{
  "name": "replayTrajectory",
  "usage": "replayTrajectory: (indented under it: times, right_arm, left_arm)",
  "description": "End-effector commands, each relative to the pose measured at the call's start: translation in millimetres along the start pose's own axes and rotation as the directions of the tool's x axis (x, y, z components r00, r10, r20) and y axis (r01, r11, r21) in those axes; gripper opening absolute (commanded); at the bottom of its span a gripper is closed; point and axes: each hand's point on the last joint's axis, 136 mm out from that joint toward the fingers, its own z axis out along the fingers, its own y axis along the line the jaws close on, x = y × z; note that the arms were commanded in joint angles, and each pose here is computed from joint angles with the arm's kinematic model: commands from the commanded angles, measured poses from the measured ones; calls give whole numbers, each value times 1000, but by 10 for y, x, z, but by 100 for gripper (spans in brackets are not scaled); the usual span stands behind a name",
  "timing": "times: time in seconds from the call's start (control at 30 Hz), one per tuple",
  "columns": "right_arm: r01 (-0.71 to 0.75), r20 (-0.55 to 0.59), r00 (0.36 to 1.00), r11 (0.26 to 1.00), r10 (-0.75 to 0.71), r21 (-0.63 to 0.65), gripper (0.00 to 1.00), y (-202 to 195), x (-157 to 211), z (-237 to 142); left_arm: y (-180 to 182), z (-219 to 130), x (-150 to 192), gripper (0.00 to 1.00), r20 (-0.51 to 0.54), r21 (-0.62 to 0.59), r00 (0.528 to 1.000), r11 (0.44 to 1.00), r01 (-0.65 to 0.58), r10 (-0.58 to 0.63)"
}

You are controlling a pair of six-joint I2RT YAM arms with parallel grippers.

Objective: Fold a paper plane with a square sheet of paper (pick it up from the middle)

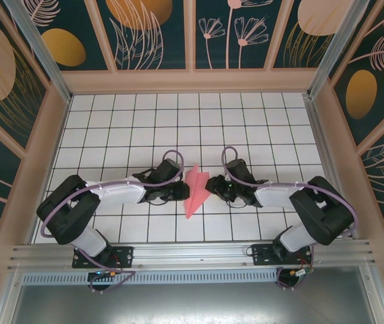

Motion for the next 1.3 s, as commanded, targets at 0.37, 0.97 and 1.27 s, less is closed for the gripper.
replayTrajectory:
  times: [0.37, 0.97, 1.27]
  right_arm:
    - [7, -1, 1000, 999, -7, -38, 38, 174, -14, 22]
    - [-11, -4, 1000, 994, 12, 105, 39, 42, 71, 74]
    - [12, -9, 1000, 999, -11, 39, 34, 254, 39, 99]
  left_arm:
    - [-106, 99, -75, 23, -18, 35, 999, 999, -30, 31]
    - [-113, 97, -73, 28, -19, 40, 999, 999, -26, 27]
    - [-97, 135, -36, 27, -34, 41, 999, 999, -22, 24]
